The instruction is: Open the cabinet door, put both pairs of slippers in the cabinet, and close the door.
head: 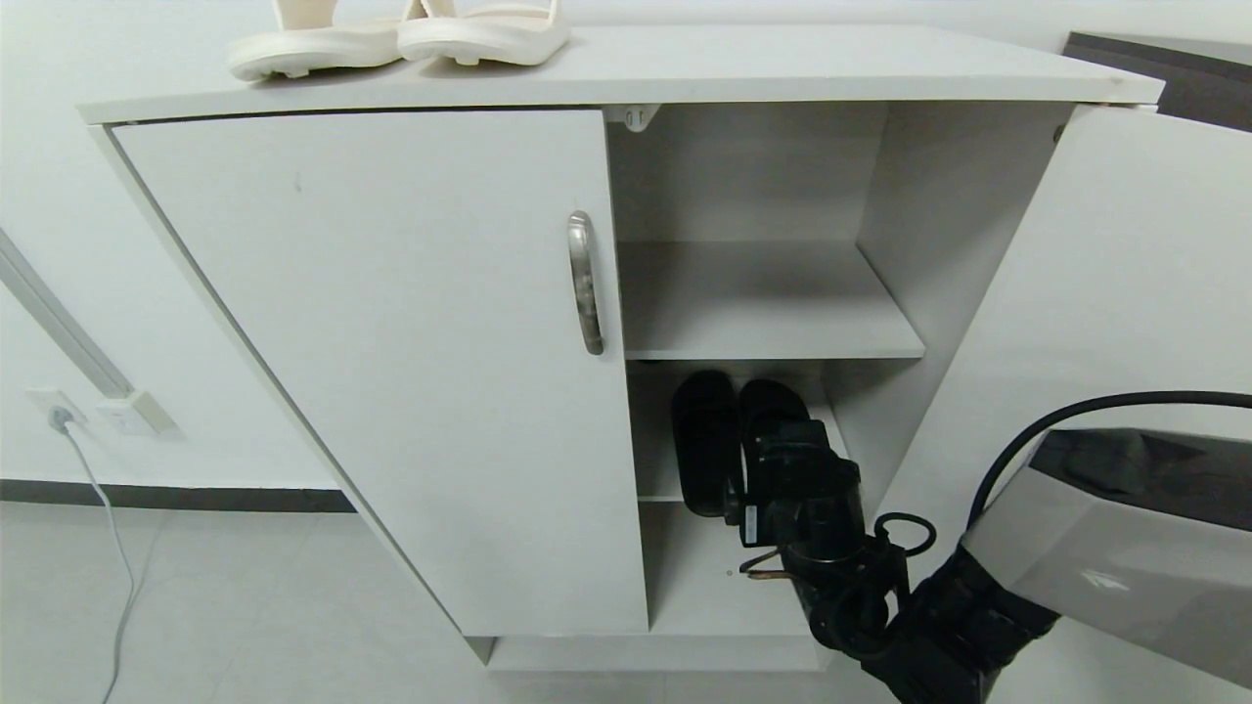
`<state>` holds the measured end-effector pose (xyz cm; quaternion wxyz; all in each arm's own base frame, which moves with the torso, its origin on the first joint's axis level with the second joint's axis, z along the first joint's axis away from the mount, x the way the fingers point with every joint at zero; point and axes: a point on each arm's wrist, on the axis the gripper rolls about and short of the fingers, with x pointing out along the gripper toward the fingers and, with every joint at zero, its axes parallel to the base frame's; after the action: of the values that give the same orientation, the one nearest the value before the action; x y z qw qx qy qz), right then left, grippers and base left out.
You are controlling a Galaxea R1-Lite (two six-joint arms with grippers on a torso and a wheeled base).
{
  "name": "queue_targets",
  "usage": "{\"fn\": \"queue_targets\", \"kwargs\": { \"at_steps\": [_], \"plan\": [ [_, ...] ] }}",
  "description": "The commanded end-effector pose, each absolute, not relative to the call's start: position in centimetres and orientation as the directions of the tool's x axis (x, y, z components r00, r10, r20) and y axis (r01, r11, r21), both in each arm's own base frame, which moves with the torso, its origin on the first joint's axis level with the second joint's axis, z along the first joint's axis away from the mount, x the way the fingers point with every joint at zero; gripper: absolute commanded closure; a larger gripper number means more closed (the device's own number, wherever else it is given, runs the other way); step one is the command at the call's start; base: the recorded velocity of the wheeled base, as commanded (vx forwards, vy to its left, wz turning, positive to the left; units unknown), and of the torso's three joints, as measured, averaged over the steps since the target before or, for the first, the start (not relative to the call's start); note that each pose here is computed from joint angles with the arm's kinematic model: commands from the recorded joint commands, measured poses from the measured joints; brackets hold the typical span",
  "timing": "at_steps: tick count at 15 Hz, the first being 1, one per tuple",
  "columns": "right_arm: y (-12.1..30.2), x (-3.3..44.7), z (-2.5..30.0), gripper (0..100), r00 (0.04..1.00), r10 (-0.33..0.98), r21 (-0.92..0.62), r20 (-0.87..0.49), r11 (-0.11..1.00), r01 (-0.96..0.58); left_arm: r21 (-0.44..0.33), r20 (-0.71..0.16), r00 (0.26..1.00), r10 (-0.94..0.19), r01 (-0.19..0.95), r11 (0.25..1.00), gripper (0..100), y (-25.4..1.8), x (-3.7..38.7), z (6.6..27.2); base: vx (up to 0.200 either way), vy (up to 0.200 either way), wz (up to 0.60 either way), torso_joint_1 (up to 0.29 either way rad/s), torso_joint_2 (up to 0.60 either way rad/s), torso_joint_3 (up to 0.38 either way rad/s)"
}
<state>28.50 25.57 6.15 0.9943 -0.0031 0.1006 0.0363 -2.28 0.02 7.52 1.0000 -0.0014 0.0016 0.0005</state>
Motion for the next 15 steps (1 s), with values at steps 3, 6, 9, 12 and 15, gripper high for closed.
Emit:
{"fn": "queue_targets", "kwargs": {
  "at_steps": [3,6,9,12,15],
  "plan": [
    [25.54,26.98,7.3,0,0.977,0.101,0.01,-0.19,0.995,-0.101,-0.003,-0.005,1.0,0.002,-0.002,1.0,100,0.02,-2.27,7.52,0.0,0.0,0.0,0.0,0.0,0.0],
    [25.57,26.92,7.26,0,0.976,0.102,0.009,-0.192,0.995,-0.102,-0.005,-0.005,1.0,0.003,-0.003,1.0,100,0.02,-2.27,7.52,-0.067,0.0,0.0,0.002,0.0,0.004],
    [25.49,26.84,7.16,0,0.978,0.104,0.012,-0.183,0.995,-0.103,-0.008,-0.003,1.0,0.003,-0.003,1.0,100,0.02,-2.28,7.56,-0.2,0.0,0.0,0.007,0.0,-0.001],
    [25.39,26.82,7.08,0,0.977,0.102,0.008,-0.186,0.995,-0.102,-0.009,-0.005,1.0,0.005,-0.005,1.0,100,0.02,-2.27,7.52,-0.133,0.0,0.0,-0.003,0.0,0.002],
    [25.36,26.87,7.14,0,0.978,0.101,0.012,-0.181,0.995,-0.101,-0.011,-0.005,1.0,0.006,-0.006,1.0,100,0.03,-2.27,7.52,0.0,0.0,0.0,0.0,0.0,0.0]
  ]
}}
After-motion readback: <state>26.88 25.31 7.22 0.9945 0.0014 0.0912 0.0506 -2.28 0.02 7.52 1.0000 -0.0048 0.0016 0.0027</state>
